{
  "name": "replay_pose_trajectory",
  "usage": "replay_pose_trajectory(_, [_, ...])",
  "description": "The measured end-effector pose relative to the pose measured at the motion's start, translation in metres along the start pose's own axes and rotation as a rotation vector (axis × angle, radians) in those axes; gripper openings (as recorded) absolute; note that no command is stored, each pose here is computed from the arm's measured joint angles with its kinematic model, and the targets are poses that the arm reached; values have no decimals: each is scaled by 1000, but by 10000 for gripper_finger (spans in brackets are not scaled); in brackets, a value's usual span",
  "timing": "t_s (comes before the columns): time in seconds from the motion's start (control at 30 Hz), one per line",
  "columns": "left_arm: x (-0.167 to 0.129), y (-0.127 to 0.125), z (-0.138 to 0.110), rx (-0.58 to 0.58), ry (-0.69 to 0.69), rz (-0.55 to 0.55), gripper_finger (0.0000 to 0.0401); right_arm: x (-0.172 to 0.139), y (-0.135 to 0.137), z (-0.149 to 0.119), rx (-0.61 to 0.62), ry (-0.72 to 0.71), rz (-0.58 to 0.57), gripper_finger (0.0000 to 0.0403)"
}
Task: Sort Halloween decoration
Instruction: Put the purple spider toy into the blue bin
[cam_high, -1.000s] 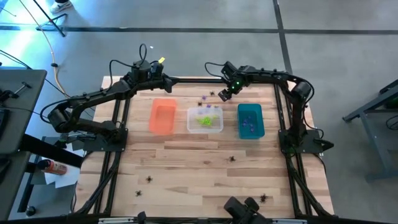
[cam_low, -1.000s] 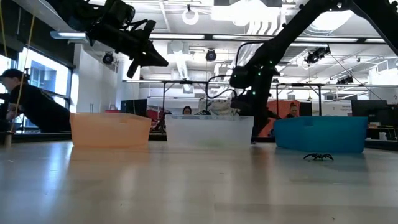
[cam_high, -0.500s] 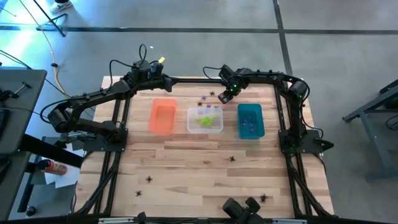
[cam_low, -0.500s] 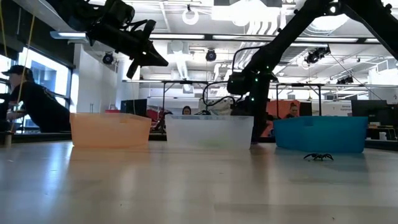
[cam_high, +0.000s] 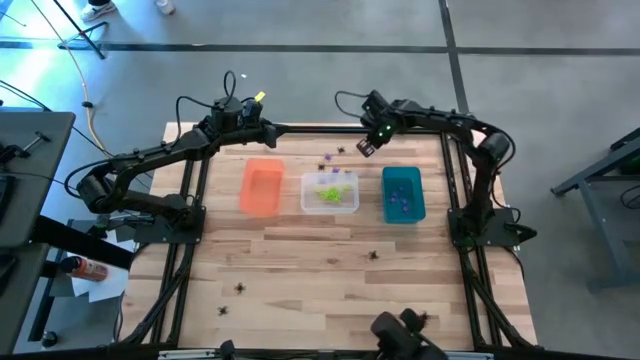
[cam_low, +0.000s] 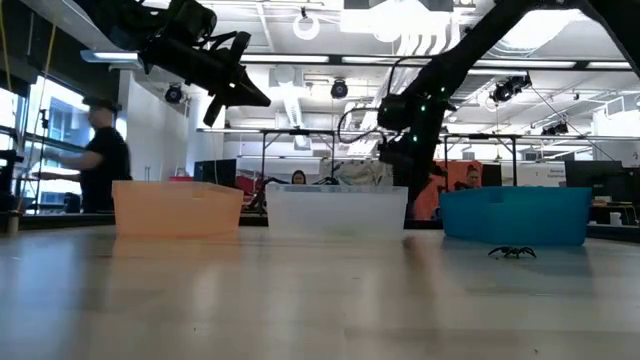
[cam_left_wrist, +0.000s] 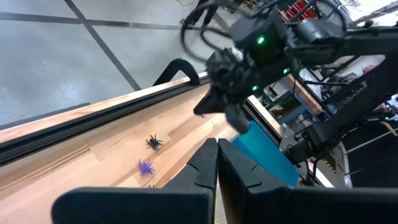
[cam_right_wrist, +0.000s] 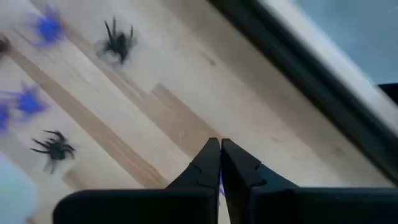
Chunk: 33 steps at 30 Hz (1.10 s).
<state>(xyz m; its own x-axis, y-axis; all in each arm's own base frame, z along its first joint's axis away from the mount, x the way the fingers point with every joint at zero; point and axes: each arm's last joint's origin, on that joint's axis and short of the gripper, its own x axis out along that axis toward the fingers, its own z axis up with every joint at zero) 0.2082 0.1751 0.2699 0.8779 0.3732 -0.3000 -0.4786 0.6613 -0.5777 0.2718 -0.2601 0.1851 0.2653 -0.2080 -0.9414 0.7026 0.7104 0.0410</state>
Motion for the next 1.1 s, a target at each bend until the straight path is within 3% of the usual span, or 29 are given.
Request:
replay_pose_trajectory(0.2, [0,0,0,1,-1,2,0,-41,-3,3,27,-118,80,1])
replay_pose_trajectory(0.4, [0,0,0,1,-1,3,0,-92,9,-7,-40,-299,152,0])
replay_pose_trajectory(0.53, [-2,-2,0,8,9,-29,0,-109,16,-46,-33,-474,222,0])
replay_pose_trajectory(0.8, [-7,-14,13,165,-92,-166,0,-133,36,-135,24,-841,545,0])
replay_pose_trajectory(0.97, [-9,-20,19,282,-165,-216,0,-138,44,-159,51,-885,539,0])
replay_pose_trajectory(1.1, [-9,-19,19,301,-161,-211,0,-145,47,-157,55,-719,429,0])
